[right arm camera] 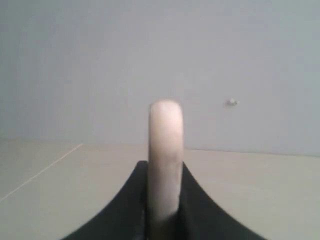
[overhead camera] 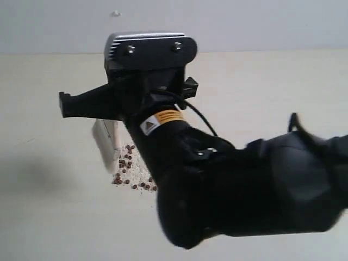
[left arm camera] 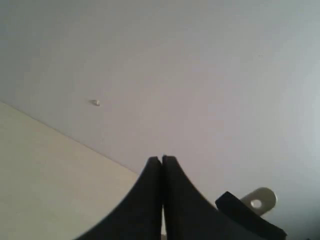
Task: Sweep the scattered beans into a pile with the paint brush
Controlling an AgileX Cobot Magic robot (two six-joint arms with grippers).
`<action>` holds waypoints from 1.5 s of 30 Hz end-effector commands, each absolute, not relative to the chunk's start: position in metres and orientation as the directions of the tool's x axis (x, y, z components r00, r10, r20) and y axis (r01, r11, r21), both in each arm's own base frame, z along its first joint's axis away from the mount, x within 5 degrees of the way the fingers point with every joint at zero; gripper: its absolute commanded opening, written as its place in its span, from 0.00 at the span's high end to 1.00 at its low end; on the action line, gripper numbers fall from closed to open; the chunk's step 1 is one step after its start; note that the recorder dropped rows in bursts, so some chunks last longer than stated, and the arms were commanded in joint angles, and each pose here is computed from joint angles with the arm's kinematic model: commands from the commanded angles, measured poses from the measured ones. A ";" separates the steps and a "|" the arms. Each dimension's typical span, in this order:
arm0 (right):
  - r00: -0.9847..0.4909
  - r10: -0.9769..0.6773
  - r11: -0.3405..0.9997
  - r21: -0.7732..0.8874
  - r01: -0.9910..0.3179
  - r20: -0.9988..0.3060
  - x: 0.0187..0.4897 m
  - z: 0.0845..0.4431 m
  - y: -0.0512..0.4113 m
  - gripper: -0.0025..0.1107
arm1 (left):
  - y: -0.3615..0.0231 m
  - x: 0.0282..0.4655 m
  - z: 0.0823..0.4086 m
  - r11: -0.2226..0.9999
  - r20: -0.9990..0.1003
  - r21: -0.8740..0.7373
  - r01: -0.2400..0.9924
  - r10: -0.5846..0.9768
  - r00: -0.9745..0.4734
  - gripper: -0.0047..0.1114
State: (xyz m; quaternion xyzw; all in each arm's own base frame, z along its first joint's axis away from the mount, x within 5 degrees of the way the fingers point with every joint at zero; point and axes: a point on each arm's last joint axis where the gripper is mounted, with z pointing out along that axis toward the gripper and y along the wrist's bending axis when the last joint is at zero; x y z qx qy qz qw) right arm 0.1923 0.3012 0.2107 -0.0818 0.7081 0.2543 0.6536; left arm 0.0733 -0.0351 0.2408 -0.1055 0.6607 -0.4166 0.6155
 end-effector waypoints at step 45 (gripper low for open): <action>-0.192 -0.045 0.999 -0.038 -0.037 -0.980 0.195 0.150 0.385 0.98 | -0.035 0.073 0.239 0.633 -0.728 -0.678 0.373 -0.647 -0.224 0.96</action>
